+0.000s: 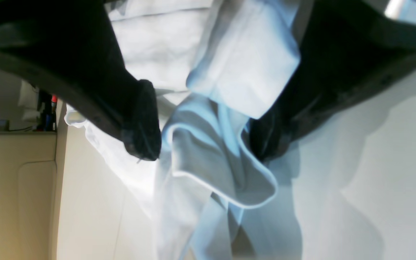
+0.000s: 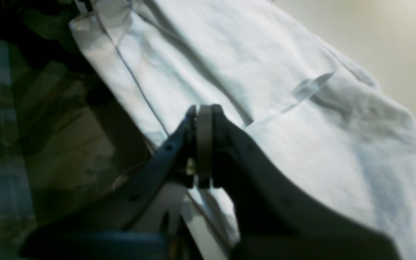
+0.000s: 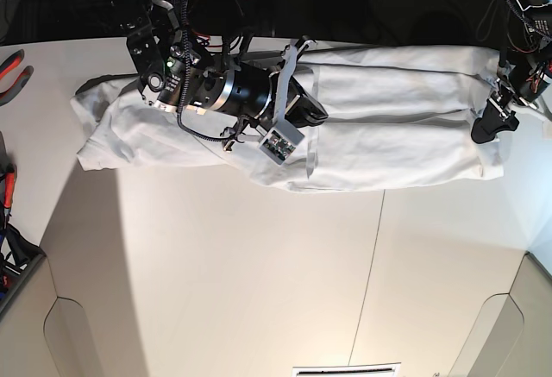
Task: Layout the t-shirt on the table in an organized manner, then fold the t-shirt properly
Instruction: 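Grasp the shirt's end with the left gripper while the right gripper holds, then lift the shirt end with the left gripper and fold it toward the right gripper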
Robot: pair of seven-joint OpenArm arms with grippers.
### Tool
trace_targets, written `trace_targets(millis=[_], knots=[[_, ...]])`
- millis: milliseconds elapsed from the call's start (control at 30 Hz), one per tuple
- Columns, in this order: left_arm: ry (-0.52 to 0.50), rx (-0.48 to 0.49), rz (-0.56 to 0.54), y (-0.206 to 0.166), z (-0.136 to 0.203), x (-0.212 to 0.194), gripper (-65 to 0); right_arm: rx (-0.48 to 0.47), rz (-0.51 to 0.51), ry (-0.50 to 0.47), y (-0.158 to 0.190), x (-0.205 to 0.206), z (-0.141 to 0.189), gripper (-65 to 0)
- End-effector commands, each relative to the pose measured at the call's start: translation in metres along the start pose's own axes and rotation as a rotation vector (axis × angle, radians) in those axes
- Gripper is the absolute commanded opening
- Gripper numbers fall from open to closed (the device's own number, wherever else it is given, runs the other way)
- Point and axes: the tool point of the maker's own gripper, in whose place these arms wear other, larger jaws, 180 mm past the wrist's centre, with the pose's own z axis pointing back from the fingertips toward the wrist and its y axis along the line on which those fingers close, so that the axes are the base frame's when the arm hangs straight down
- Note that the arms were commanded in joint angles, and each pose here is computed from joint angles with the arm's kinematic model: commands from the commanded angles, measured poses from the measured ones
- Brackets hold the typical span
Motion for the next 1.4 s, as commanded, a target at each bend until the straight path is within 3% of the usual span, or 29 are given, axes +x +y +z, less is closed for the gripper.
trace_targets(millis=[0,167,300,500,633,800,1033,1200,1367], knots=[[0.114,0.067,-0.013,0.014,0.005,-0.02,-21.4,0.005,0.005,-0.054,0.001,0.015,0.002,-65.0],[0.132,0.068,-0.012,0.014,0.006,-0.023,-22.8,0.005,0.005,-0.054,0.001,0.015,0.002,-65.0],[0.132,0.067,-0.012,0.014,0.006,-0.023,-46.2,0.005,0.005,-0.054,0.001,0.015,0.002,-65.0],[0.108,0.044,0.004,0.01,0.005,-0.019,-65.0,0.005,0.005,-0.054,0.001,0.015,0.002,-65.0],[0.029,-0.034,0.056,-0.004,0.004,-0.004,-65.0,-0.003,0.006,-0.06,-0.002,0.019,0.002,-65.0],[-0.011,-0.158,0.088,-0.032,0.008,0.01,-65.0,-0.127,-0.027,-0.097,-0.041,0.036,0.011,-65.0],[-0.065,-0.319,-0.044,-0.089,0.025,0.046,-65.0,-0.294,-0.105,-0.144,-0.108,0.045,0.048,-65.0],[-0.106,-0.415,-0.151,-0.13,0.039,0.063,-65.0,-0.272,-0.245,-0.138,-0.119,0.033,0.065,-65.0],[-0.097,-0.458,-0.252,-0.161,0.044,0.057,-65.0,-0.274,-0.284,-0.149,-0.123,0.026,0.072,-65.0]])
